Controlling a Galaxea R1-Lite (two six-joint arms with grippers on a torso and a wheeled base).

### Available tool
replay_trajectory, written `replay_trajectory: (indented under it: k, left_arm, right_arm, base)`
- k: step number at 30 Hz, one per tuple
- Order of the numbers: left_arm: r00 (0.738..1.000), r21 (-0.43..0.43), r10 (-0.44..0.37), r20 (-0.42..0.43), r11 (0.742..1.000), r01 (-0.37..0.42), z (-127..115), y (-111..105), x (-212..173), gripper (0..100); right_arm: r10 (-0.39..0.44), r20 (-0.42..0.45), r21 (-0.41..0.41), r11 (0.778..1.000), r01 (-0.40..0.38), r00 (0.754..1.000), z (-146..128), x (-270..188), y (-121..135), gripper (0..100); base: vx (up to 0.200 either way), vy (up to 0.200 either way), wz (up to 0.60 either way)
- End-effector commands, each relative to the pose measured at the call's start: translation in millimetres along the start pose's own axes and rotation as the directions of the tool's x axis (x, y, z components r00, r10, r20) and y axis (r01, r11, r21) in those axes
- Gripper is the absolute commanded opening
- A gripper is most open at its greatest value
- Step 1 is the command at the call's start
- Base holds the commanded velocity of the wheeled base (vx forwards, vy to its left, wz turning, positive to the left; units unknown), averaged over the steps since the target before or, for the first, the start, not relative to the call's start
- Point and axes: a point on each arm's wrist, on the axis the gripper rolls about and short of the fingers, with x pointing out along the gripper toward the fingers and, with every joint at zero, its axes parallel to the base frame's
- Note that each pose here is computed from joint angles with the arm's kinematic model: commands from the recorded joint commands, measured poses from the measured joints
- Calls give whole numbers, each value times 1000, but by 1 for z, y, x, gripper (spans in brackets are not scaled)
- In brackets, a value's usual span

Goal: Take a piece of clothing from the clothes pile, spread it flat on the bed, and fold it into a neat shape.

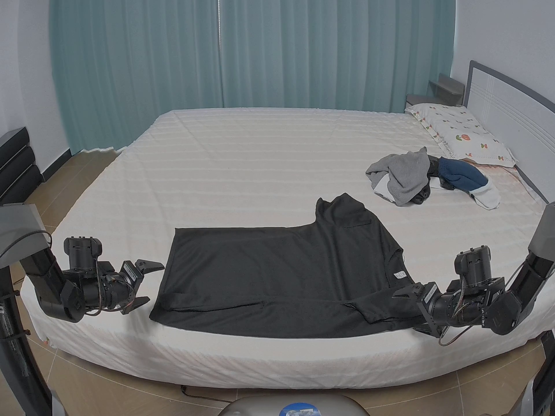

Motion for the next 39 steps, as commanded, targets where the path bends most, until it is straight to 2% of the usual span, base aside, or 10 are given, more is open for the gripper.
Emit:
replay_trajectory:
  k: [1, 6, 13, 24, 30, 36, 37, 39]
  left_arm:
    - [1000, -2, -1, 3, 1000, 1, 1, 1, -1, 100]
    - [1000, -2, 1, 1, 1000, -1, 1, 1, 0, 100]
    - [1000, 0, 3, 0, 1000, -3, 0, 1, 0, 100]
    - [1000, 1, 3, 0, 1000, -3, 0, 1, 0, 100]
    - [1000, 0, 4, -1, 1000, -4, 0, 1, 0, 100]
    - [1000, 1, 3, 0, 1000, -3, 0, 1, 0, 100]
    - [1000, 1, 3, 0, 1000, -3, 0, 1, 0, 100]
    - [1000, 1, 3, 0, 1000, -3, 0, 1, 0, 100]
  right_arm:
    - [-35, 11, 35, 999, 34, 999, -2, 23, 0, 100]
    - [-33, 31, 54, 998, 31, 999, 0, 36, -2, 100]
    - [12, 61, 51, 999, -15, 998, 3, 40, 0, 100]
    - [4, 55, 48, 999, -7, 998, 0, 40, -2, 100]
    - [-26, 86, 50, 999, 22, 996, 1, 46, -5, 100]
    - [-13, 98, 48, 999, 8, 995, 2, 49, -4, 100]
    - [-13, 98, 48, 999, 8, 995, 2, 49, -4, 0]
    - [-18, 105, 48, 999, 13, 994, 2, 48, -4, 0]
  base:
    - [0, 0, 0]
    - [0, 0, 0]
    - [0, 0, 0]
    - [0, 0, 0]
    - [0, 0, 0]
    - [0, 0, 0]
    - [0, 0, 0]
    - [0, 0, 0]
